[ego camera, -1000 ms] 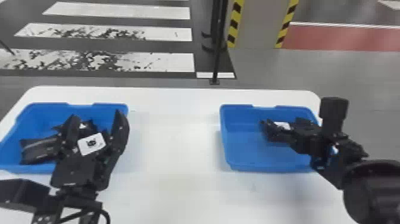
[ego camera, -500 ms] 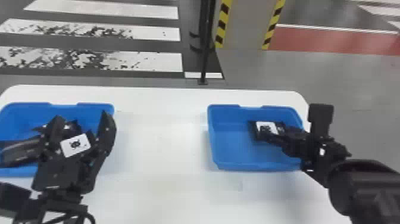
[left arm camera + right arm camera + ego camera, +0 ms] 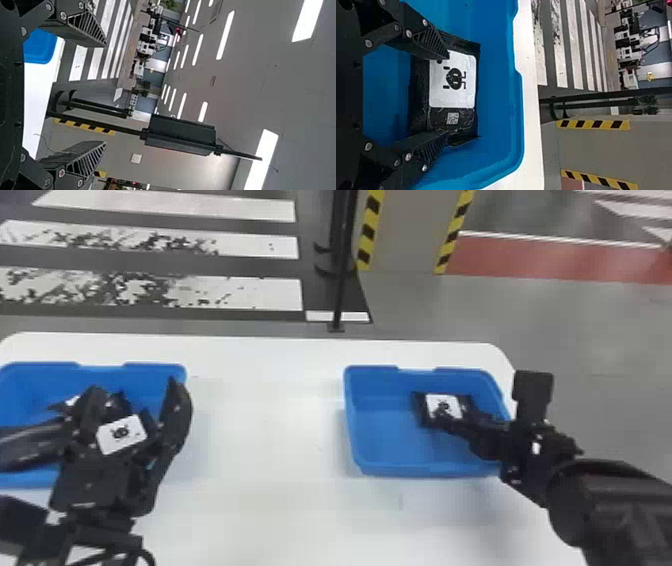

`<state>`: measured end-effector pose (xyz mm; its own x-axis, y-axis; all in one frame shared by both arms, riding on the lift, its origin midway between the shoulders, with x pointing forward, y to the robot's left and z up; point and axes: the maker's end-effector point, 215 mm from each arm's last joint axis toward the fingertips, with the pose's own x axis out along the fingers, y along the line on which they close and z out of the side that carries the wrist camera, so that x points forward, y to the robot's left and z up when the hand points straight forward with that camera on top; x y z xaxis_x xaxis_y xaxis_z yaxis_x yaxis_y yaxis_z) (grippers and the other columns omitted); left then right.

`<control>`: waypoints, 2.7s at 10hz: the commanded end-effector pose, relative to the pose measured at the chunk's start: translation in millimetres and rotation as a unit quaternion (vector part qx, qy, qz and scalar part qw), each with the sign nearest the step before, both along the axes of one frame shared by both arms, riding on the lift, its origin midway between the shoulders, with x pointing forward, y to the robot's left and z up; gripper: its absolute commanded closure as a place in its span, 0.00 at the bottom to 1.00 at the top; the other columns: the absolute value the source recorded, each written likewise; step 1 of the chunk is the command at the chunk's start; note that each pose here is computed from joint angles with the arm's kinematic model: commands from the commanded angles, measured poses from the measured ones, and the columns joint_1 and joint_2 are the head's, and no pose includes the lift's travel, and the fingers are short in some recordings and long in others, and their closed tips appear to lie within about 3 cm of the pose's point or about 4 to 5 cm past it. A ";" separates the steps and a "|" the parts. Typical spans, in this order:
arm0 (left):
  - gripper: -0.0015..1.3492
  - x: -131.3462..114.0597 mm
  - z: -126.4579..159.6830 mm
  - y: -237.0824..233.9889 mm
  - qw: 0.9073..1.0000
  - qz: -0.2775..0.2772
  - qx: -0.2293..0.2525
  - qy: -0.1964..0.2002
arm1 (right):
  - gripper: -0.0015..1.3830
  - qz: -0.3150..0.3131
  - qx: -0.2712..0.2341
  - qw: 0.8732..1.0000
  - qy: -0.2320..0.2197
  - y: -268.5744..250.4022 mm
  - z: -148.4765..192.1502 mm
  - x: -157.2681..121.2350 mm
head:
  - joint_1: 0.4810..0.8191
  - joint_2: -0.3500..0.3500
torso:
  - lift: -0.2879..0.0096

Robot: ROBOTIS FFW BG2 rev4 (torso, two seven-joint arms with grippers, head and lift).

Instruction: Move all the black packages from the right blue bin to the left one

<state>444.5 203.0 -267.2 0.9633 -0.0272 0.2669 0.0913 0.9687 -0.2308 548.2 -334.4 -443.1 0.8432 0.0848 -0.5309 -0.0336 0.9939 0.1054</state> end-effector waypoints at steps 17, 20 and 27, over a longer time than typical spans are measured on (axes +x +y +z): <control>0.15 -6.2 31.2 -55.3 0.992 -0.081 -0.092 -0.009 | 0.87 0.281 0.266 0.917 -0.092 276.4 138.0 -64.5 | 0.63 0.60 | 0.35; 0.15 -4.4 16.5 -87.9 0.987 -0.123 -0.097 0.023 | 0.87 0.327 0.298 0.893 -0.077 325.9 142.6 -84.3 | 0.63 0.67 | 0.35; 0.70 0.2 0.8 -80.2 0.989 -0.115 -0.076 0.046 | 0.87 0.370 0.324 0.868 -0.068 364.9 156.1 -114.4 | 0.63 0.78 | 0.35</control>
